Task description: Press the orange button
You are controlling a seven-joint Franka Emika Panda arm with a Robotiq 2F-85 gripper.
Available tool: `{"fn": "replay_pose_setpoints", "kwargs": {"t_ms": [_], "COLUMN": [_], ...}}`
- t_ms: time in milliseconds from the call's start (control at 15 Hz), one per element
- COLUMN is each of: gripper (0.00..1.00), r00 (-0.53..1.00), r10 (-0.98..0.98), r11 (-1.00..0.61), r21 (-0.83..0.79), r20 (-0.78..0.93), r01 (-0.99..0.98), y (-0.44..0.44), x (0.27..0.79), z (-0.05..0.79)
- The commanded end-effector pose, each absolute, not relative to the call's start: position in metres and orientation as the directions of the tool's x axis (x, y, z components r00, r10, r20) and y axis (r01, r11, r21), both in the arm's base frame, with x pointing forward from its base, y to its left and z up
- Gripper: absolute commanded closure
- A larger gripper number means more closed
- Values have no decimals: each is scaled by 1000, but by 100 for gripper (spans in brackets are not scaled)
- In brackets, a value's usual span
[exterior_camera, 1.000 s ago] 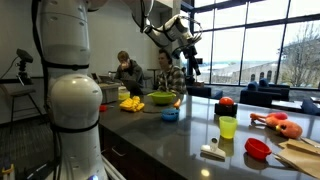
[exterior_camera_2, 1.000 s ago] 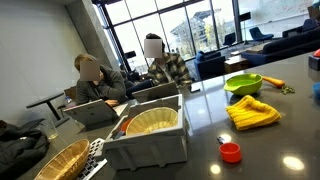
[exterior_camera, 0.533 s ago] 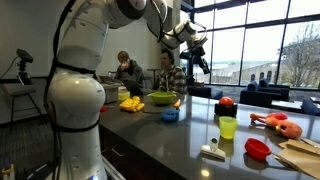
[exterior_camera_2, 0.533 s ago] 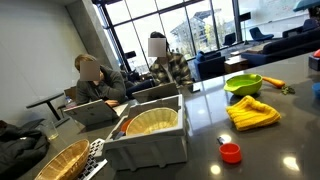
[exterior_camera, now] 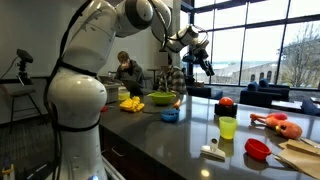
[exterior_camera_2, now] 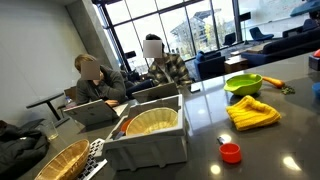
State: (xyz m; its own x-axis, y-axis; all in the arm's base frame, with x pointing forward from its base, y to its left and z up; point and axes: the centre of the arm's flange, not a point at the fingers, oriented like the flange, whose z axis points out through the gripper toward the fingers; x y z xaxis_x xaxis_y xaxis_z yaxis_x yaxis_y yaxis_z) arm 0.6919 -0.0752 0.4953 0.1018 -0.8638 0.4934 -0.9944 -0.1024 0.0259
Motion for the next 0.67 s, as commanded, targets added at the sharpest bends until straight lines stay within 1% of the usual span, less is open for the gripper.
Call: {"fn": "replay_pose_setpoints", "kwargs": {"t_ms": [0, 67, 267, 600], "gripper": [0, 0, 0, 0], "r00": [13, -52, -154, -349], "r10": [-876, -886, -918, -899], "r11": [-7, 65, 186, 382], "r21": [16, 11, 54, 86], "r20": [482, 461, 365, 263], "r01": [-1000, -998, -981, -920], "y": [-63, -61, -68, -128], "x": [718, 731, 753, 736], "z": [496, 504, 545, 589]}}
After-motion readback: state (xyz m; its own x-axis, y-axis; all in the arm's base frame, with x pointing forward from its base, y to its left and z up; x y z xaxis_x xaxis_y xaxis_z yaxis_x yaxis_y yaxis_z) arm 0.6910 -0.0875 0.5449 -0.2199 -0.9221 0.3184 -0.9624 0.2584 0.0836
